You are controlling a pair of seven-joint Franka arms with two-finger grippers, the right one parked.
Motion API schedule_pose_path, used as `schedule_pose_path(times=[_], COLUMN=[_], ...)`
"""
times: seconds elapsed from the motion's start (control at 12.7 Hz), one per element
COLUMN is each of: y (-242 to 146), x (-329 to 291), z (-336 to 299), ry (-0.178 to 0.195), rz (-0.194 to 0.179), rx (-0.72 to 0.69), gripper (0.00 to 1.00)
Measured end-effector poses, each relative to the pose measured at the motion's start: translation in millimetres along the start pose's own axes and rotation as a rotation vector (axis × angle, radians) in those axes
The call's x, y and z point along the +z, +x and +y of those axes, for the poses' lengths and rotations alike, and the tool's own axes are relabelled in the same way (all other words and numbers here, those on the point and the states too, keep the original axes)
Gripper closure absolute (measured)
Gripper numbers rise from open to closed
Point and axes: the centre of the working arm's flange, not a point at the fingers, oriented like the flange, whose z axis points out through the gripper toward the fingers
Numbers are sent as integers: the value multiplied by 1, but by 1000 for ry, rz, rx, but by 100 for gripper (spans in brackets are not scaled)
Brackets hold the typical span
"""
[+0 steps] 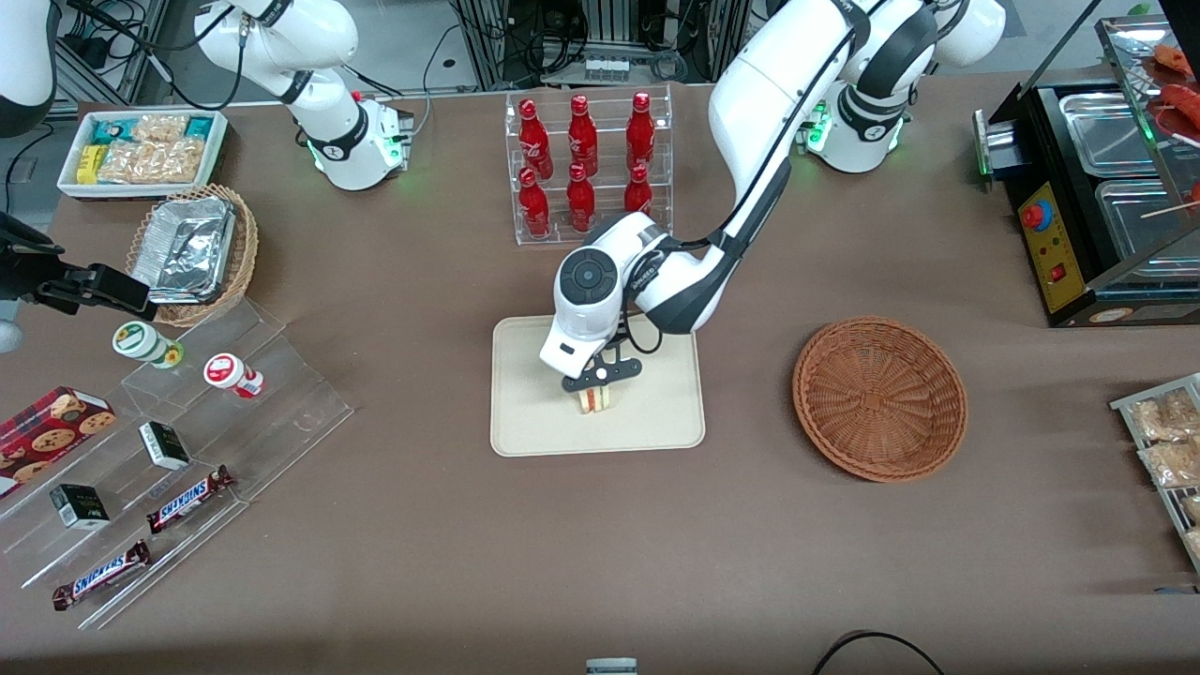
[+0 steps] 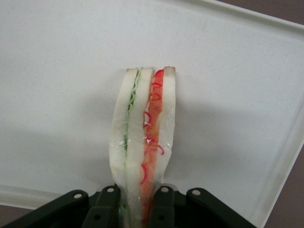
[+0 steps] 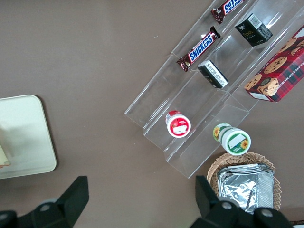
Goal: Place sandwich from basket to tray
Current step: 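Lower the sandwich onto the tray and open the left gripper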
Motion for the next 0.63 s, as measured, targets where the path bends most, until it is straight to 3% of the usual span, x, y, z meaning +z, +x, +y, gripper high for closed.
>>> schedule_pose_path(times=[0.16, 0.63], y=[2, 5], x=[1, -12], z=[0, 6], ry=[1, -21], rz=[18, 46], rx=[7, -23], gripper=[76, 10])
